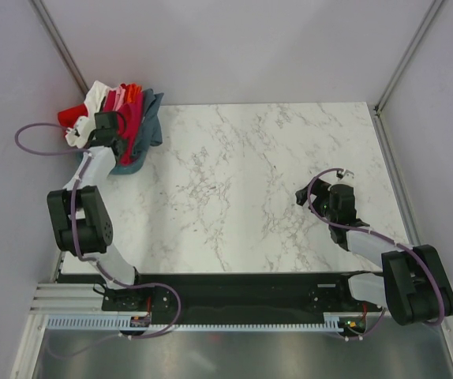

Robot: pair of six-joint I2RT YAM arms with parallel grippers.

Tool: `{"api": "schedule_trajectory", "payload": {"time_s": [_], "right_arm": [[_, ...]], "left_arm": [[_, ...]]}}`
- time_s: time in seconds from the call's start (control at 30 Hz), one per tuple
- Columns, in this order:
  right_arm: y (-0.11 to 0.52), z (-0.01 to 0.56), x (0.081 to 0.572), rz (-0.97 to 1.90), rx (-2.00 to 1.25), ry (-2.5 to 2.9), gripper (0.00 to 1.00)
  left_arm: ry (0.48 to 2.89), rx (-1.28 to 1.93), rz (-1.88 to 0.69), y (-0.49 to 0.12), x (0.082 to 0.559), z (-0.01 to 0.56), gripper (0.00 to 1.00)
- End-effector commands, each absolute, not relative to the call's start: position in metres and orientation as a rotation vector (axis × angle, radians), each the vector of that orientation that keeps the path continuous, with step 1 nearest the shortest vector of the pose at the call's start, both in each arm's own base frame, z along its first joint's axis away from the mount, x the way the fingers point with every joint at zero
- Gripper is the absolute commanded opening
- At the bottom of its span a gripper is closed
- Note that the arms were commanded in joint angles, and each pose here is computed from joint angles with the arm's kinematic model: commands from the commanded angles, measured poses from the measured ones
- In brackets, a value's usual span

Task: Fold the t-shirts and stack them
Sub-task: Grab the tshirt from the pile, then move the tshirt to the center of the board

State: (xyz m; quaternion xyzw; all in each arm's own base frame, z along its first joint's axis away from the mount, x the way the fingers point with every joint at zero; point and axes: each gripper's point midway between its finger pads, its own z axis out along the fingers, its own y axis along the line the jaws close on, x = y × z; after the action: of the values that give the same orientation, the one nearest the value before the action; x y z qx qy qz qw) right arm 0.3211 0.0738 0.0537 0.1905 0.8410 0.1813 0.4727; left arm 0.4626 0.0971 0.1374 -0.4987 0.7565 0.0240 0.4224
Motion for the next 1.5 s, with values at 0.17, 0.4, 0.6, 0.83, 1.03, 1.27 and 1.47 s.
{"api": "schedule_trajectory", "payload": {"time_s": [0.17, 0.4, 0.6, 0.83, 1.03, 1.27, 1.47], "right_arm": [[0.078, 0.068, 0.333, 0.476, 0.453, 2.013, 0.99], [0.078, 0.070, 0.331, 0.480, 0.453, 2.002, 0.99], [0.078, 0.072, 0.331, 0.482, 0.449, 1.998, 0.99], [0.079, 0.073, 0.332, 0.484, 0.445, 1.993, 0.99], [0.078, 0.076, 0.331, 0.482, 0.441, 1.984, 0.99], [0.060, 0.087, 0.324, 0.394, 0.486, 1.930, 0.99], [0.034, 0.113, 0.307, 0.331, 0.553, 1.757, 0.99]], "left_arm": [[1.544, -1.147, -0.077, 0.100, 0.421, 0.318, 0.02], [1.344, -1.020, -0.247, 0.086, 0.400, 0.436, 0.02], [1.249, -0.890, -0.392, 0.062, 0.374, 0.509, 0.02], [1.348, -0.662, -0.869, -0.034, 0.379, 0.531, 0.02], [1.450, -0.425, -1.161, -0.173, 0.377, 0.535, 0.02], [1.483, -0.173, -1.349, -0.297, 0.364, 0.549, 0.03], [1.770, -0.178, -1.028, -0.300, 0.396, 0.423, 0.69]]}}
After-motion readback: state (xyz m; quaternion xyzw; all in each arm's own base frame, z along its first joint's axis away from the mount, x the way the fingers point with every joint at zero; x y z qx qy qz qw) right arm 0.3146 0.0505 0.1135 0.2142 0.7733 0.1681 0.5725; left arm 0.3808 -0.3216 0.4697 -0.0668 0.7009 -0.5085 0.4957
